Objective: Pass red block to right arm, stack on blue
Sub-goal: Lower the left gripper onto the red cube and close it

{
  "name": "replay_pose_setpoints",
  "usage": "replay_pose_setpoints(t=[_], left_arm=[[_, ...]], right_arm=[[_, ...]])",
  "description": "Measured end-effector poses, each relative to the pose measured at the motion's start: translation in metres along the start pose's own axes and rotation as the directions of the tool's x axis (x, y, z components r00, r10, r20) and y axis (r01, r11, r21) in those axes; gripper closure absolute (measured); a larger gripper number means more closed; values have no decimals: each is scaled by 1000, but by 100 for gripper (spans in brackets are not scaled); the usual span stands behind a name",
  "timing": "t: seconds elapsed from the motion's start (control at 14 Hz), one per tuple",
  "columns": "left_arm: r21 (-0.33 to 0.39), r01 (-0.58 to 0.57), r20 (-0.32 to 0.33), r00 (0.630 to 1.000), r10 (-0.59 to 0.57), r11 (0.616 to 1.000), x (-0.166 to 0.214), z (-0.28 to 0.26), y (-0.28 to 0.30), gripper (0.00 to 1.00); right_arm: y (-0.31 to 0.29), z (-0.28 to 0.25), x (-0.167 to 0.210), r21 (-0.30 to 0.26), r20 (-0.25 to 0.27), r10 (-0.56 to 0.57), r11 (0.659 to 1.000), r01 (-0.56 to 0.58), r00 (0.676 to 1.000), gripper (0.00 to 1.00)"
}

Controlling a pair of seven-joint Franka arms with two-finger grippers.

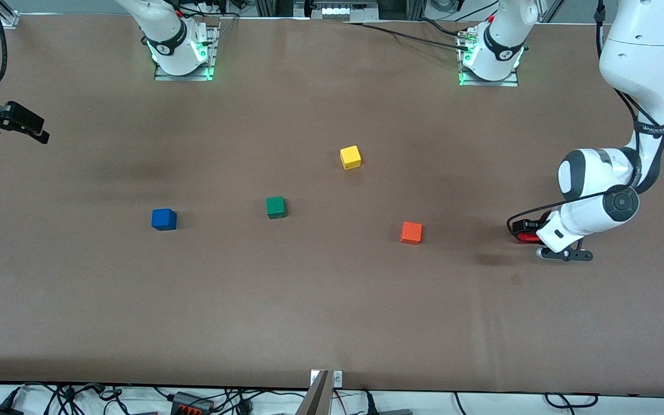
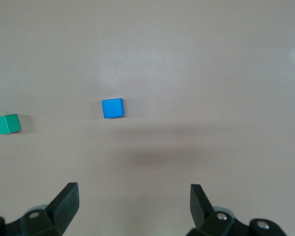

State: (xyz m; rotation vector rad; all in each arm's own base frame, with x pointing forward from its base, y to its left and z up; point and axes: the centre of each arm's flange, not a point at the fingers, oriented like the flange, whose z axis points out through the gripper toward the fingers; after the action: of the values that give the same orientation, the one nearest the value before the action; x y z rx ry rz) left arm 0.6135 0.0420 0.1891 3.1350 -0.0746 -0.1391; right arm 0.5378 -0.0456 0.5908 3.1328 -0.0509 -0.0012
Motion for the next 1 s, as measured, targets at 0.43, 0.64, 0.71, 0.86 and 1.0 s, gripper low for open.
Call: replay_pose_setpoints(t=[0.43,0.64,0.71,0.86,1.0], left_arm=[[-2,-16,3,1000,16,1000,2,-2,5,44],[-6,-83,33,996,83,997,11,-23,11,44],[-11,-123,50,991,123,992,16,-39,14,44],[-24,-230,69,971,231,973,28,-79,20,44],[-43,-366,72,927,368,930,37,-115,33,44]], right_arm=[[-2,5,-1,7,15,-2,1000,1,1000,0],[-17,11,1,103,26,-1,995,-1,1000,0],[-21,14,1,121,31,-5,993,1,1000,0],[-34,22,5,146,46,-20,989,13,999,0],[-50,33,9,224,66,-26,974,10,997,0]])
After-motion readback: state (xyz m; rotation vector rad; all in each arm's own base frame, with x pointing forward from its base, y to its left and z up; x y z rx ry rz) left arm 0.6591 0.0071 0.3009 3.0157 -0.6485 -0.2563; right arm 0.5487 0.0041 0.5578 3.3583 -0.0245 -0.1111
